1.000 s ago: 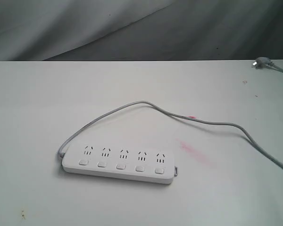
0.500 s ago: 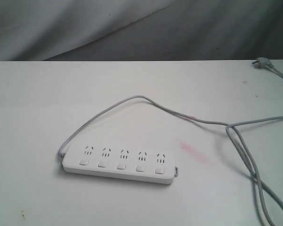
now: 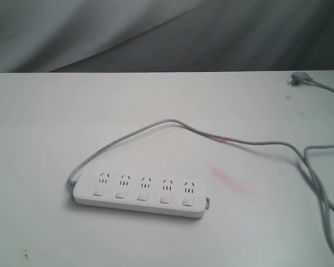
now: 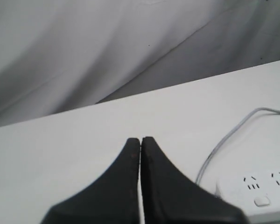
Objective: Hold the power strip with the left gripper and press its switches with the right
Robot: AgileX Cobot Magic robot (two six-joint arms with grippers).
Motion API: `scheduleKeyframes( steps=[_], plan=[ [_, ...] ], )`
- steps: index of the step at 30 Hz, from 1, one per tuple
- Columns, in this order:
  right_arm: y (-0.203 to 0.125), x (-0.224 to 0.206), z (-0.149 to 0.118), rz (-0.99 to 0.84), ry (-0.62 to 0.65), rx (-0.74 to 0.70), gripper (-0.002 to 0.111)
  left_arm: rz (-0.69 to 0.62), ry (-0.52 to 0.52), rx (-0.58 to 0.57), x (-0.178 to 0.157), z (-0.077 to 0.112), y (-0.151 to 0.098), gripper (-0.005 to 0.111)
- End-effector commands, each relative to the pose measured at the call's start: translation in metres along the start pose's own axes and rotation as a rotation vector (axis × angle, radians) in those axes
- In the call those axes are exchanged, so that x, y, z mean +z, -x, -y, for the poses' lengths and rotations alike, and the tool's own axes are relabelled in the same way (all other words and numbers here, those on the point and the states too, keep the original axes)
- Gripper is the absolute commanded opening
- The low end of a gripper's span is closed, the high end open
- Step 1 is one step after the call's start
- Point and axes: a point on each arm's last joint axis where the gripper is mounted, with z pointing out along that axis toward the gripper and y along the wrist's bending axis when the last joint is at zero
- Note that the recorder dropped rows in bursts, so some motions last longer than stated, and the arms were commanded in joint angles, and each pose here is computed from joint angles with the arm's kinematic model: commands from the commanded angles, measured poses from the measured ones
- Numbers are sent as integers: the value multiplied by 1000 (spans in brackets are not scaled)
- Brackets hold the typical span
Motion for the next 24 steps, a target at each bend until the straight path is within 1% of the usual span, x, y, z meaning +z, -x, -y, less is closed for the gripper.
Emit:
scheduleKeyframes(
  steps=[1,5,8,10,12,15,17,19,21,23,24],
  plan=[
    [0,0,1,12,-9,-1,3,-30,-10,65,11,-8,47,2],
    [0,0,1,12,-9,-1,3,-64,-32,166,26,-18,103,2],
    [0,0,1,12,-9,-1,3,-105,-68,176,41,-22,137,2],
    [0,0,1,12,-9,-1,3,-137,-123,177,52,-20,152,2],
    [0,0,1,12,-9,-1,3,-145,-194,208,64,-17,163,2],
    [0,0,1,12,-9,-1,3,-154,-295,318,79,-11,166,2],
    [0,0,1,12,-9,-1,3,-176,-332,349,85,-10,162,2],
    [0,0,1,12,-9,-1,3,-219,-362,353,88,-13,157,2],
    [0,0,1,12,-9,-1,3,-262,-384,366,89,-21,150,2],
    [0,0,1,12,-9,-1,3,-274,-404,388,90,-28,145,2],
    [0,0,1,12,-9,-1,3,-260,-414,420,91,-33,143,2]
  ],
)
